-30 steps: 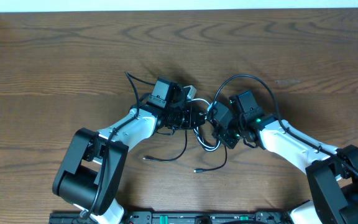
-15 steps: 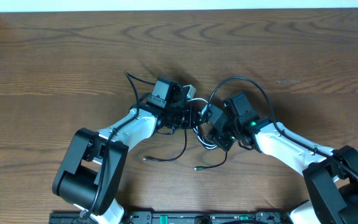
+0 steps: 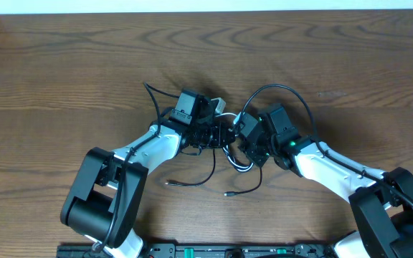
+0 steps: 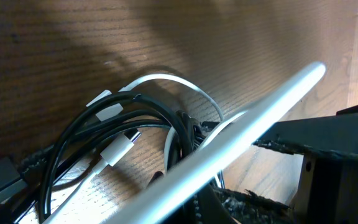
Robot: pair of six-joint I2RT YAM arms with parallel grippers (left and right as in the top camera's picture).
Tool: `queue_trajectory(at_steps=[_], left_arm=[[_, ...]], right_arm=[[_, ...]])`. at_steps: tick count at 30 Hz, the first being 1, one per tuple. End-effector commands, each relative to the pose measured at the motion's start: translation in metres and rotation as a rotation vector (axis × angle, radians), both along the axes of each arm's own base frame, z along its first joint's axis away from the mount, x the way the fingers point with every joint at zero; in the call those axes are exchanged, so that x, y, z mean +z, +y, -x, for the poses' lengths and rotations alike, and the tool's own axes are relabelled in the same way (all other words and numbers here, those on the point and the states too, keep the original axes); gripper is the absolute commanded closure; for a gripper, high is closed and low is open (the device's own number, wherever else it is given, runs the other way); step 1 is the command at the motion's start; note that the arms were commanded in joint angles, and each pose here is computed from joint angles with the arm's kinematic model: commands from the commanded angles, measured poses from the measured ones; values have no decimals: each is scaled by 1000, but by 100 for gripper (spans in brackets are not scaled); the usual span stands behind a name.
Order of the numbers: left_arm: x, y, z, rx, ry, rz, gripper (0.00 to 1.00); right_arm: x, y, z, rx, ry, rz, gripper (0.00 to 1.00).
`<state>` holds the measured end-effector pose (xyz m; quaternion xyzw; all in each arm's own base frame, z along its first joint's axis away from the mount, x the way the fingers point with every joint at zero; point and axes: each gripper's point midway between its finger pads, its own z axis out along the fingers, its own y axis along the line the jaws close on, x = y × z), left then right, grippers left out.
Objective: Untangle cables
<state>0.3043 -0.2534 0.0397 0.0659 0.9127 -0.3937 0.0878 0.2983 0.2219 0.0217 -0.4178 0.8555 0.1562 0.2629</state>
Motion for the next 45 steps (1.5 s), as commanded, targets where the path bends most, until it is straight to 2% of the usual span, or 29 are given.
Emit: queue_trajectory(at_steps=[1, 20, 24, 27, 29, 34, 37, 39, 45], left_arm=[[1, 0, -1, 8, -6, -4, 93], [1, 1, -2, 23, 7, -4, 92], [-3, 6, -6, 83, 30, -33, 92], [-5, 7, -7, 94, 31, -43, 93], [-5, 7, -7, 96, 30, -45, 92], [-9, 13, -12, 152, 47, -77, 92], [-12, 17, -15, 184, 44, -98, 93], [-12, 17, -16, 186, 42, -101, 92], [-12, 17, -16, 186, 42, -100, 92]], right_arm=[[-7, -5, 2, -24, 5, 26, 66], [-49, -8, 9, -29, 91, 69, 67], [-43, -5, 9, -73, 117, 31, 75], [-27, -2, 3, -84, 83, 2, 93], [-16, -1, 1, -84, 58, -12, 99], [-15, -6, 10, -83, 89, 6, 99], [-19, -10, 18, -81, 124, 31, 84], [-20, -11, 19, -80, 127, 32, 80], [-12, -3, 12, -67, 95, -10, 77]])
